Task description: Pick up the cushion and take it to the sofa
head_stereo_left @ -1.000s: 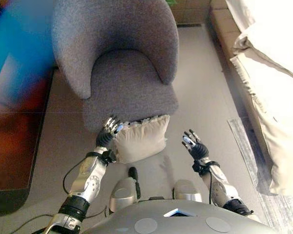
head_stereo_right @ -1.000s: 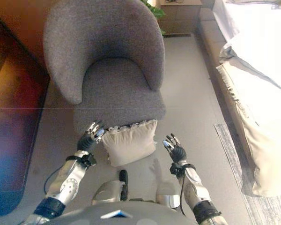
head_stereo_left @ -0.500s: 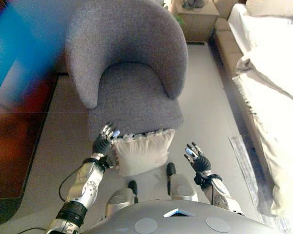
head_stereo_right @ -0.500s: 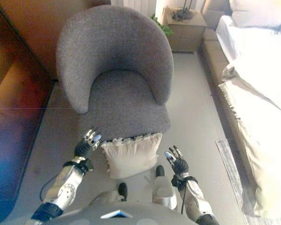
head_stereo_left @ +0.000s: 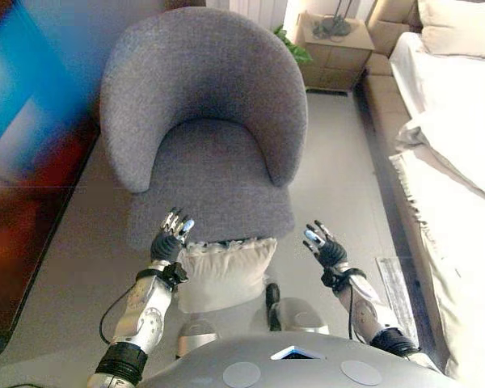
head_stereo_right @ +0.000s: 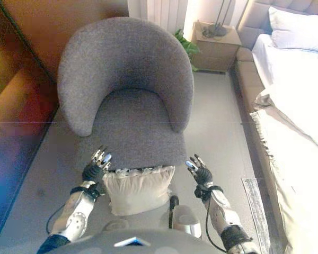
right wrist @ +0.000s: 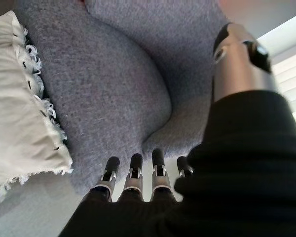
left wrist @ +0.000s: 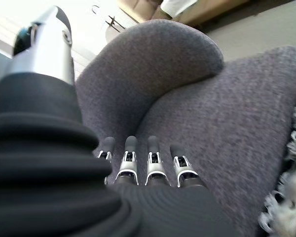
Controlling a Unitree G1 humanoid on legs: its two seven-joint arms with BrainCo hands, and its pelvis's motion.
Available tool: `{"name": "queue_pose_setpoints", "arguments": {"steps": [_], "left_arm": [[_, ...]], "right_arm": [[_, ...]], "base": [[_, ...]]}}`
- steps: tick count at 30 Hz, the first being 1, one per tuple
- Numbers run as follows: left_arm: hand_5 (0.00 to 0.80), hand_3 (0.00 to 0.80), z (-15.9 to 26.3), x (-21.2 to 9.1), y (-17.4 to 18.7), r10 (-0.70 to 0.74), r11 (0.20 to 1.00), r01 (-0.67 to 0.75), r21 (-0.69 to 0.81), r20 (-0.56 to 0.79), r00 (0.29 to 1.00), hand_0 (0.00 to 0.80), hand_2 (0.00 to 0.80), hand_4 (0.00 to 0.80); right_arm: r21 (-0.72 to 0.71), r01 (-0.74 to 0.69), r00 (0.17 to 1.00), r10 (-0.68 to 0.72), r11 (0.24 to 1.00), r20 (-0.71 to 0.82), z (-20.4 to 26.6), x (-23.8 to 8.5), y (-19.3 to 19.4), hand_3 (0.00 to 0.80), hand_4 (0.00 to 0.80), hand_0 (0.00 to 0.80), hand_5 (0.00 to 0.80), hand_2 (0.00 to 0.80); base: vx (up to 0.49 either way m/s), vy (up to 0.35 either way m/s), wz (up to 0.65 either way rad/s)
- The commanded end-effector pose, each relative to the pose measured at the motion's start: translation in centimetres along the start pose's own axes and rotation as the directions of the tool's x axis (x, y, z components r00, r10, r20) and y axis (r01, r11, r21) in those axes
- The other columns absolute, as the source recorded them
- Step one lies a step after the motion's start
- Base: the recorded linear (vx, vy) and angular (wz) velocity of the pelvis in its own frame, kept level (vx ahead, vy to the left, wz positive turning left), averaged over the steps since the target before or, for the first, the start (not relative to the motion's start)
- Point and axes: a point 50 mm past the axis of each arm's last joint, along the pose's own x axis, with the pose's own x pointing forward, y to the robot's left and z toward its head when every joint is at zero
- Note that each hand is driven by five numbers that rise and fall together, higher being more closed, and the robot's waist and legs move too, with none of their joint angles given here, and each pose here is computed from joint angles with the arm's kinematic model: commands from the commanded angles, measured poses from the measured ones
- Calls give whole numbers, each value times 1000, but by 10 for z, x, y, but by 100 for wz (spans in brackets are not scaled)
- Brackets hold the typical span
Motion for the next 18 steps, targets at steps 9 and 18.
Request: {"name": "queue_pose_setpoints", "arguments": {"steps": [9,18], "left_arm": [[0,0,26,10,-18,-84,996,85,-6,125,989,0,0,0],[0,0,20,5,-6,-63,997,58,49,115,991,0,0,0]], "right_arm": [[-31,-26,991,30,999,131,25,-4,-2,0,0,0,0,0],[-30,-42,993,45,999,107,13,-8,6,0,0,0,0,0]], "base": [[18,58,-10],[2,113,-1]]}}
